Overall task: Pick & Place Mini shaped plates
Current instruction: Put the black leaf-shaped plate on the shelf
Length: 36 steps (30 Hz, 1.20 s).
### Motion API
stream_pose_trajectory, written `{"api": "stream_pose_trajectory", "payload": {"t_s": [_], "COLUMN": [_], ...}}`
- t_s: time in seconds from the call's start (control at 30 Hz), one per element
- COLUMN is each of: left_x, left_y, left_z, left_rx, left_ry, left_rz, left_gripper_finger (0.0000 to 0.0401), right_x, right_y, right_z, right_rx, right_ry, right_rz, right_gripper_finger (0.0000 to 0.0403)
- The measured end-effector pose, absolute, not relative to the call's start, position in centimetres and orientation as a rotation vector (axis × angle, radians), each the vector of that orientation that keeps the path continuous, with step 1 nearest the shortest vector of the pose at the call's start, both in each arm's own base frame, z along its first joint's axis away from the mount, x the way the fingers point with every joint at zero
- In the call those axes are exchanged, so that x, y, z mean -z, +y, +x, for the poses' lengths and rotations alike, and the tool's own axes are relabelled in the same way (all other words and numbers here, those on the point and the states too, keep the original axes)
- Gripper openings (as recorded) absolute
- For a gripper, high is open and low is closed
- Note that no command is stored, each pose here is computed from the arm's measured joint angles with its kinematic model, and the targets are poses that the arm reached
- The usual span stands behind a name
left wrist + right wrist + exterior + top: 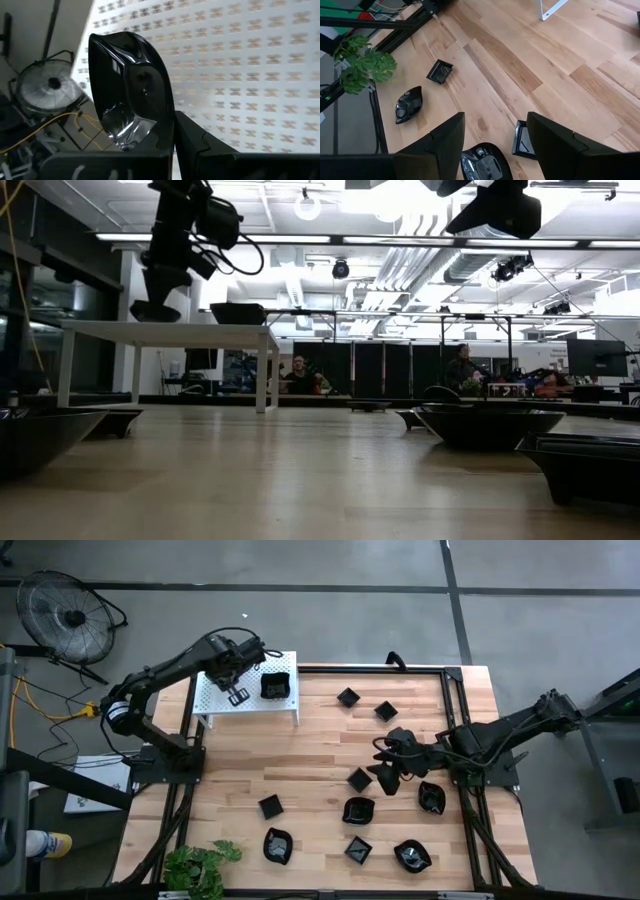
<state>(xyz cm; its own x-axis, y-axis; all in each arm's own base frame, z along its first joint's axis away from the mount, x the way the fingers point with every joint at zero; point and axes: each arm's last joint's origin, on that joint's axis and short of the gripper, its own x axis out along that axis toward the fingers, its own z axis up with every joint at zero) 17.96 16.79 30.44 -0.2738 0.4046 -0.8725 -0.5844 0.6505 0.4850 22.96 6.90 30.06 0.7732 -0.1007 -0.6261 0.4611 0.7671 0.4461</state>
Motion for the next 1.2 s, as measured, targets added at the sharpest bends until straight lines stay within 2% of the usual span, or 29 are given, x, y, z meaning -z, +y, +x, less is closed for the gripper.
{"api": "stream_pose_trajectory", "payload": {"t_s": [0.47,0.93,1.2], "left_x": [-30.4,-27.0,-26.9], "left_y": [17.8,17.5,17.4], "left_z": [17.8,17.3,17.4], "left_rx": [-0.994,-0.968,-0.949], "left_ry": [1.555,1.634,1.625], "left_rz": [-0.118,-0.131,-0.149], "left_gripper_finger": [0.0000,0.0000,0.0026], "right_x": [-30.1,-30.1,-30.1], "right_y": [7.0,7.0,7.0], "right_z": [23.0,23.0,23.0], "right_rx": [0.303,0.302,0.299], "right_ry": [0.630,0.629,0.630], "right_rz": [0.635,0.635,0.624], "right_gripper_finger": [0.0209,0.0209,0.0209]}}
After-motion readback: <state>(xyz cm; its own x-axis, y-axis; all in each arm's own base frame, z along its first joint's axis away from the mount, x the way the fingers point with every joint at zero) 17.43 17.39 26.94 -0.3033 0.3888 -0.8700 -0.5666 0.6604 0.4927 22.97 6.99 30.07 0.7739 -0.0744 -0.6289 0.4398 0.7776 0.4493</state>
